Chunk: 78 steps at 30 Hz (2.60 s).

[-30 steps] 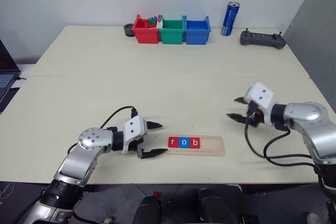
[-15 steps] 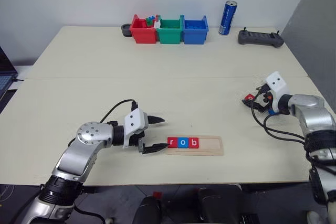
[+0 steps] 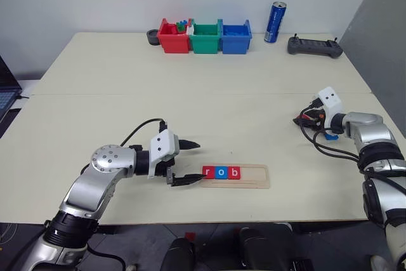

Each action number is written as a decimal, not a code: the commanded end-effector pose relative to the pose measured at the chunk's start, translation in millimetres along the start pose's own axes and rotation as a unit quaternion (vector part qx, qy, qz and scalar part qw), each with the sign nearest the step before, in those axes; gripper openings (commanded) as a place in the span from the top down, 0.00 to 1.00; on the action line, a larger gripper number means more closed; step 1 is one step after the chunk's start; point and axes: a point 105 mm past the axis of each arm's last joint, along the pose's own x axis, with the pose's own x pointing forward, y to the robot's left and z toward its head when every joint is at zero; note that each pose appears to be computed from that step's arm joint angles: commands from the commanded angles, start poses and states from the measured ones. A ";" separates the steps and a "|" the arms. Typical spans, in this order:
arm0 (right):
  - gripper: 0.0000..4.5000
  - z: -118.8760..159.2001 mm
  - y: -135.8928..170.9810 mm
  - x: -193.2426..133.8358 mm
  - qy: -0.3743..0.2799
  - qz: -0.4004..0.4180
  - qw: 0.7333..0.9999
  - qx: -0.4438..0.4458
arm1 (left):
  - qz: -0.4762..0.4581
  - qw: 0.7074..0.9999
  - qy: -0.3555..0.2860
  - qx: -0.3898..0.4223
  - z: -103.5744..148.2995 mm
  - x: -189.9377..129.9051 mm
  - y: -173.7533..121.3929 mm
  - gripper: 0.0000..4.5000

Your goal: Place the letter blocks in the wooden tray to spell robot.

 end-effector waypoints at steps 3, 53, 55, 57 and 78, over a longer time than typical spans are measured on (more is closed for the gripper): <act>0.68 -14.3 2.0 -21.4 -0.001 -0.022 1.000 -0.004 | 0.000 1.000 -0.002 0.026 7.2 -3.4 -1.2 0.00; 0.00 -49.3 107.6 -110.7 0.011 0.166 0.970 -0.177 | -0.028 0.999 -0.005 0.037 -3.7 11.4 -2.0 0.00; 0.00 -47.6 102.1 -106.9 0.013 0.177 0.966 -0.188 | -0.027 0.999 -0.004 0.037 -5.8 10.2 -1.8 0.00; 0.00 -47.8 99.8 -103.5 0.018 0.194 0.962 -0.192 | -0.027 0.999 -0.002 0.037 -7.1 9.5 -1.7 0.00; 0.69 -33.4 114.5 -94.9 0.011 0.269 0.944 -0.189 | -0.016 0.999 -0.002 0.036 4.0 8.6 -2.5 0.00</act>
